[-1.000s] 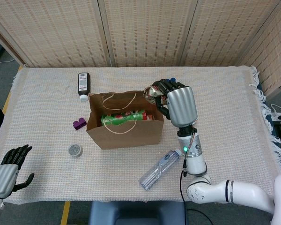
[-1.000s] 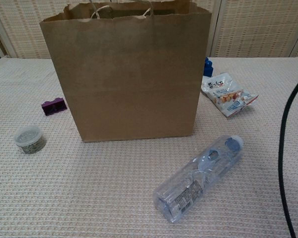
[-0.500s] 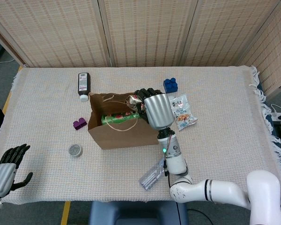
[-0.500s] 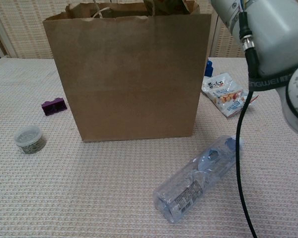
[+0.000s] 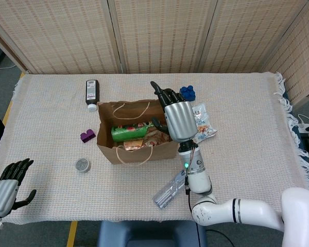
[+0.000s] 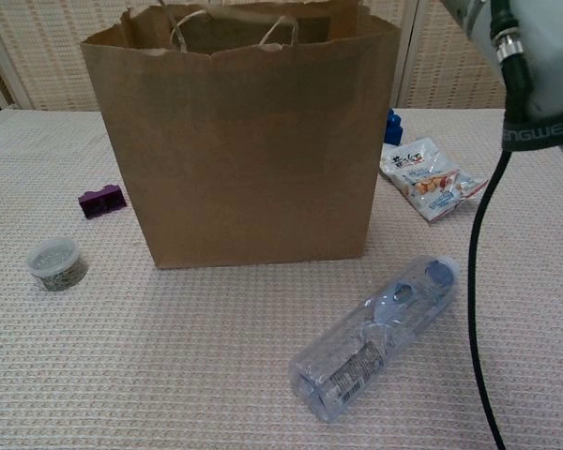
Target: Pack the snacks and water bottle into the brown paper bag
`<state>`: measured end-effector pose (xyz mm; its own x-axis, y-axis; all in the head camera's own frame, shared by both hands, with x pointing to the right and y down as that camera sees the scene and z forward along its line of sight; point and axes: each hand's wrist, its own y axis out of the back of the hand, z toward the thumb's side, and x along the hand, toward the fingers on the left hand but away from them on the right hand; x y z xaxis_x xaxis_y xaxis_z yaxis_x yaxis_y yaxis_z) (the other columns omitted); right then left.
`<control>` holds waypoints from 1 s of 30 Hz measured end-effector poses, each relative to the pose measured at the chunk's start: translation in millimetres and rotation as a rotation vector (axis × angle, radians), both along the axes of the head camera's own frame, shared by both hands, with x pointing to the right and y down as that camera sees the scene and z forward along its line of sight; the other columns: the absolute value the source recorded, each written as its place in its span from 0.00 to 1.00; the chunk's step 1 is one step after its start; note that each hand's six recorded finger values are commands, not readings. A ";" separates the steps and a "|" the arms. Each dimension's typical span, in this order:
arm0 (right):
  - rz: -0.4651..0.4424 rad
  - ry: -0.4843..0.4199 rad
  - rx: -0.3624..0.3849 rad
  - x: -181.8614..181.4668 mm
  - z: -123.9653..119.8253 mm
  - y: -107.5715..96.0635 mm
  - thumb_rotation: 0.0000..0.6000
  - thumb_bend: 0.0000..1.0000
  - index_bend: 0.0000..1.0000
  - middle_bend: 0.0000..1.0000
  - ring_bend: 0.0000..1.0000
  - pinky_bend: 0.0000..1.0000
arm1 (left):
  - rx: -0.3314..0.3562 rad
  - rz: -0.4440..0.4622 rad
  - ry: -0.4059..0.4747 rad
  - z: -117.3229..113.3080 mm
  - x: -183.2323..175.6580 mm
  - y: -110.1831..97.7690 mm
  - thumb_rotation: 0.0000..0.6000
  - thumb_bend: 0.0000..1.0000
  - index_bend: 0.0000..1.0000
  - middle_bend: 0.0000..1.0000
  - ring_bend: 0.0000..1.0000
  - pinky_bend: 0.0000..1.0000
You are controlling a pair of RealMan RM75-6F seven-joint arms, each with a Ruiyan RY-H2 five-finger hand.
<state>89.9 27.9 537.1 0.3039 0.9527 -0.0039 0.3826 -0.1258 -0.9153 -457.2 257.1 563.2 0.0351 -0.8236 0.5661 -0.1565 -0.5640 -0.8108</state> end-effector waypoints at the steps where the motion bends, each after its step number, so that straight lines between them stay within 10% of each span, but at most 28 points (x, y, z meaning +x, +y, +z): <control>1: 0.004 0.000 0.005 3.8 -2.4 -1.1 1.00 0.13 0.07 0.28 0.22 0.36 | 0.001 0.000 0.000 -0.2 -0.1 -0.1 1.00 0.37 0.00 0.00 0.00 0.04; 14: 0.154 0.239 -0.093 139.7 9.3 -7.2 1.00 0.03 0.02 0.21 0.15 0.26 | -0.004 0.026 -0.009 1.3 7.1 3.0 1.00 0.37 0.00 0.00 0.00 0.04; 21: 0.048 0.261 -0.327 173.1 50.2 32.1 1.00 0.00 0.02 0.21 0.15 0.26 | -0.019 0.049 -0.022 7.3 13.5 6.6 1.00 0.37 0.00 0.00 0.00 0.04; 30: -0.164 0.301 -0.387 194.7 62.3 65.4 1.00 0.00 0.05 0.21 0.16 0.26 | -0.030 0.051 -0.037 12.0 12.3 8.3 1.00 0.37 0.00 0.00 0.00 0.04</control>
